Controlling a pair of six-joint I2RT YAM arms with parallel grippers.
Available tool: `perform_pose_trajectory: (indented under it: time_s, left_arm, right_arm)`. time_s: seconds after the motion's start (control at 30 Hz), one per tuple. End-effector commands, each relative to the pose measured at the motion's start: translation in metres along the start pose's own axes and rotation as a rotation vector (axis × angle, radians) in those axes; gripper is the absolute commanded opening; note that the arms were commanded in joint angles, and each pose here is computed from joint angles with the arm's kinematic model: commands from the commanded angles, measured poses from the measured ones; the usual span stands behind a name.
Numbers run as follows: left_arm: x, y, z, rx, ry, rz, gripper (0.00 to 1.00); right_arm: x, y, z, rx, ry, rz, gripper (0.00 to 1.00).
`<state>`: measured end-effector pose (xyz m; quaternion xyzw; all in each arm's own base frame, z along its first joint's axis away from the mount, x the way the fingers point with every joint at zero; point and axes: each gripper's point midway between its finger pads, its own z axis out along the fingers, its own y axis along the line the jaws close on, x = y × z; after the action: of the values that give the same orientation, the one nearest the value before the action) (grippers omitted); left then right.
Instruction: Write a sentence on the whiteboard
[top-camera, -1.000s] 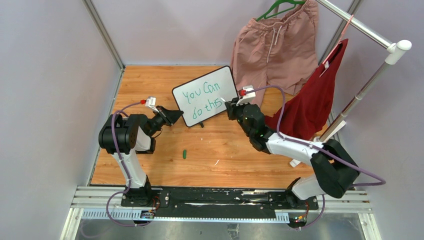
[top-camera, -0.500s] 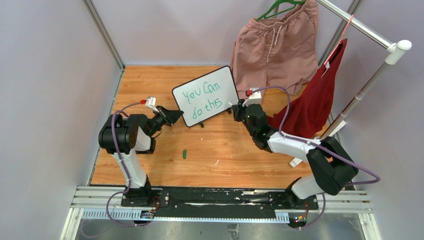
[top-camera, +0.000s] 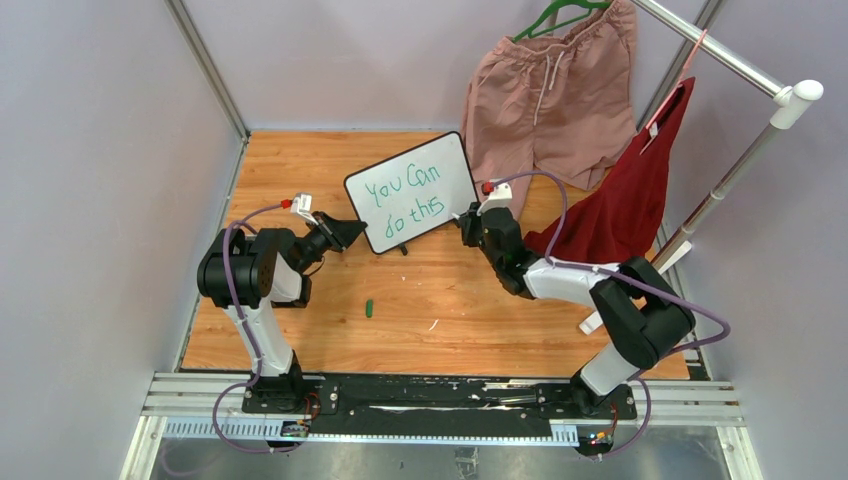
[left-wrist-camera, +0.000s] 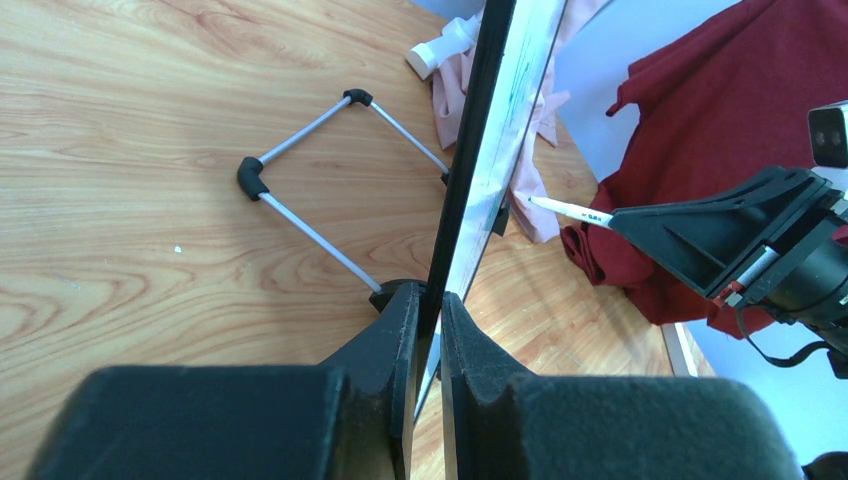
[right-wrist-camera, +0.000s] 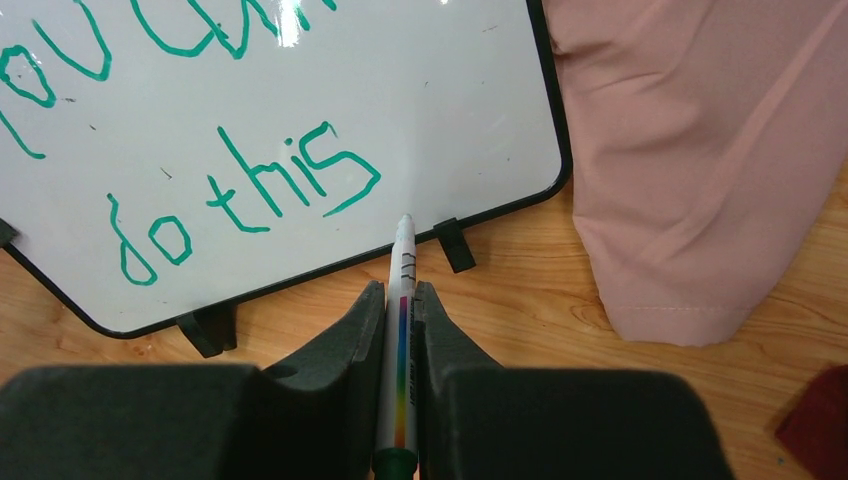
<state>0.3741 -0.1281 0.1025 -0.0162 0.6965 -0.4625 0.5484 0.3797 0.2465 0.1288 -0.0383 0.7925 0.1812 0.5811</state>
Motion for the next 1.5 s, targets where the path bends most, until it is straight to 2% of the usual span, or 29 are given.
perform_pose_trajectory:
  time_s: [0.0,1.47]
  left_arm:
    - [0.001,0.001,0.000,0.000,-0.012,0.031,0.00]
    - [0.002,0.001,0.000,0.002,-0.009,0.030,0.00]
  right_arm:
    - [-0.022,0.001,0.010,0.002,-0.061,0.038,0.00]
    - [-0.013,0.000,0.030,0.008,-0.048,0.039,0.00]
